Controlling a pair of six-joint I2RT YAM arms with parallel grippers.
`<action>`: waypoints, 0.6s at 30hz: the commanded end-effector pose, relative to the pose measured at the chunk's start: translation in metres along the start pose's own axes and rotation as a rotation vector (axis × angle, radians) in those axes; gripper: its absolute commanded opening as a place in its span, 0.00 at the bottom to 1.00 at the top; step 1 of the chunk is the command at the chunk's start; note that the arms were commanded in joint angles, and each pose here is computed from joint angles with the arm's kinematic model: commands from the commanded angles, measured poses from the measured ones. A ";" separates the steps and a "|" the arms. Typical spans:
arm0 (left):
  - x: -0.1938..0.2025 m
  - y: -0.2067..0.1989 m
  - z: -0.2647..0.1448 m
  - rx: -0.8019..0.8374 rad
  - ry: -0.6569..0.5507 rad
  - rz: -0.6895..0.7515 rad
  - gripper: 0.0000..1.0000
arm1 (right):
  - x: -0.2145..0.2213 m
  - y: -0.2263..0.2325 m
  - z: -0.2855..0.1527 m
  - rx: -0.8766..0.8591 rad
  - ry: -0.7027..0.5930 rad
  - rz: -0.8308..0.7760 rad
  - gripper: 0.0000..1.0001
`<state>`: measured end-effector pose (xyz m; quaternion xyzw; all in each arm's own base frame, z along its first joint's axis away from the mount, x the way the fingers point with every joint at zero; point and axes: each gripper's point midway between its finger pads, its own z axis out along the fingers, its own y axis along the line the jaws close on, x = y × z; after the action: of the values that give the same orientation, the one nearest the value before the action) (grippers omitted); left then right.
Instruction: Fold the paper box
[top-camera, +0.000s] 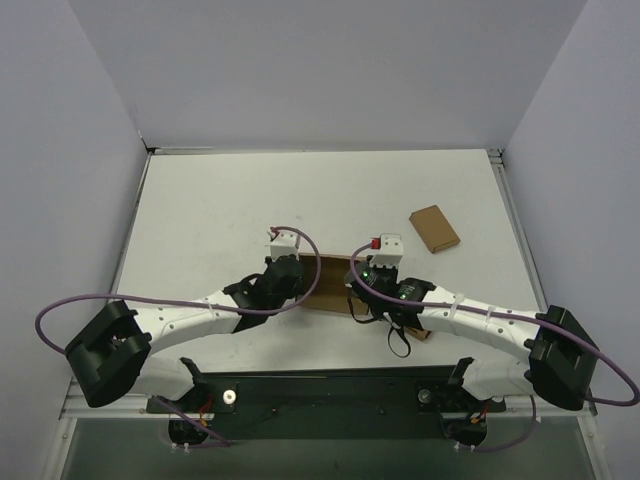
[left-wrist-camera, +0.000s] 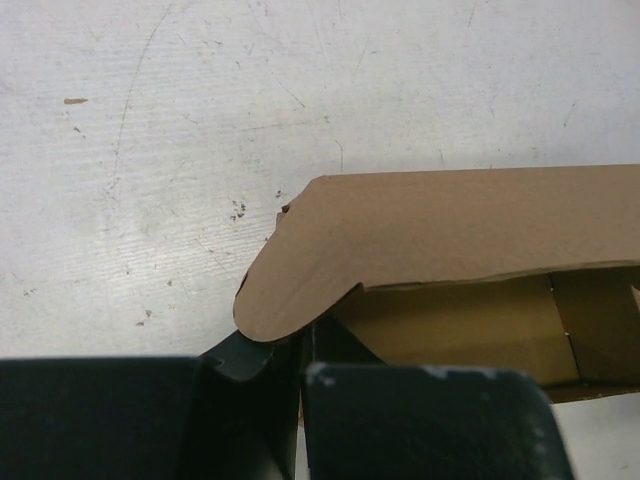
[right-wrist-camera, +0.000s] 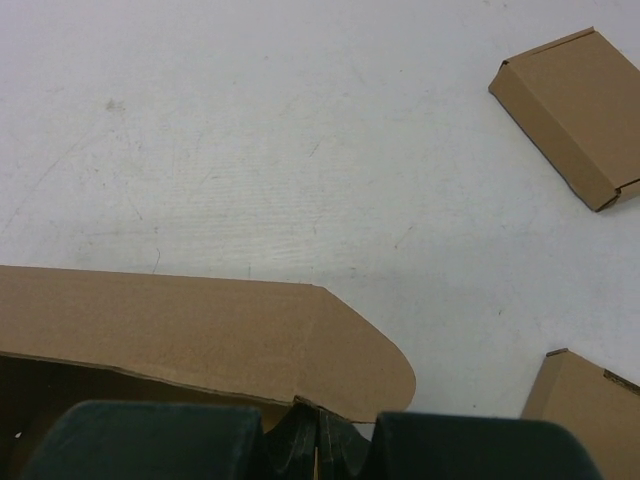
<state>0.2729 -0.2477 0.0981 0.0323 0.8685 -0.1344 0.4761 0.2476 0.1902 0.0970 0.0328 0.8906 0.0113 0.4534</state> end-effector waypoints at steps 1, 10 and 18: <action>0.026 0.003 -0.007 0.005 0.049 -0.011 0.00 | 0.020 -0.018 -0.004 0.083 0.038 -0.029 0.00; 0.043 0.005 -0.010 -0.004 0.057 0.006 0.00 | 0.040 -0.009 -0.009 0.089 0.056 0.014 0.01; 0.053 0.022 -0.016 -0.060 0.041 0.014 0.00 | 0.042 -0.006 -0.020 0.088 0.037 -0.013 0.22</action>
<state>0.2534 -0.2464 0.0867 0.0144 0.8599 -0.1392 0.4909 0.2186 0.1961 0.0769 0.0536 0.8945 -0.0079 0.4438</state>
